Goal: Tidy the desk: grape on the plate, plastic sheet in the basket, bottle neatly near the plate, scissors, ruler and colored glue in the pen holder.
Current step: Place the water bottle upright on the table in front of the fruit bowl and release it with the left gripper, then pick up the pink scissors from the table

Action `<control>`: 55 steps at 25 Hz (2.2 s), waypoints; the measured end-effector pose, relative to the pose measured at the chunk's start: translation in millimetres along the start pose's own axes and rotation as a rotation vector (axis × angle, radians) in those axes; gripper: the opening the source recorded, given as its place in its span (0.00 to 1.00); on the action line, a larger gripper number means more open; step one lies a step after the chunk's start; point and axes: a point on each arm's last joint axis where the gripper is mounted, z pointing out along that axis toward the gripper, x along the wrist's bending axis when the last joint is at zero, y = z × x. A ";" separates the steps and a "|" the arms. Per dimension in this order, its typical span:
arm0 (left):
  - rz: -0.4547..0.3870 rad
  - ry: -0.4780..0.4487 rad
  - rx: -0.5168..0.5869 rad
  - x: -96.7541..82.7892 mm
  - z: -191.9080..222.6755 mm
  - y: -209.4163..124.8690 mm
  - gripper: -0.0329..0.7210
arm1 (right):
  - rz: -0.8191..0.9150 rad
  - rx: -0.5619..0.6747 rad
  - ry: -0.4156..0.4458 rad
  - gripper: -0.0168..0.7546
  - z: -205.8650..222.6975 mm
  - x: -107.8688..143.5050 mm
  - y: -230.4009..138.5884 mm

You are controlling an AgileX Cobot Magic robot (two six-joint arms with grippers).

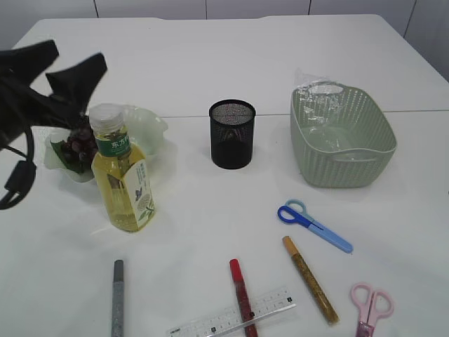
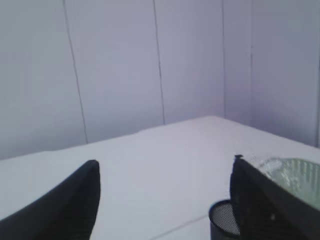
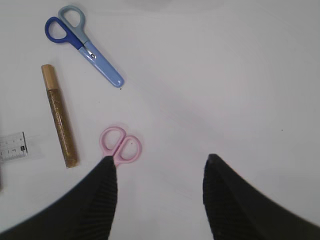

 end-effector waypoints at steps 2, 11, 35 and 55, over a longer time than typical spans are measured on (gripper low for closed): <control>0.000 0.042 -0.044 7.1 -4.0 13.1 0.82 | 0.000 0.000 0.000 0.55 0.0 0.0 0.0; -0.046 0.254 -0.031 56.2 -28.9 43.7 0.82 | 0.000 0.000 0.000 0.55 0.0 0.0 0.0; -0.475 0.363 1.329 46.8 -89.4 43.1 0.72 | 0.241 0.169 0.126 0.51 -0.3 13.0 -14.6; -0.492 0.335 1.320 44.2 -87.7 43.8 0.62 | 0.417 0.240 0.092 0.51 54.7 58.8 -31.5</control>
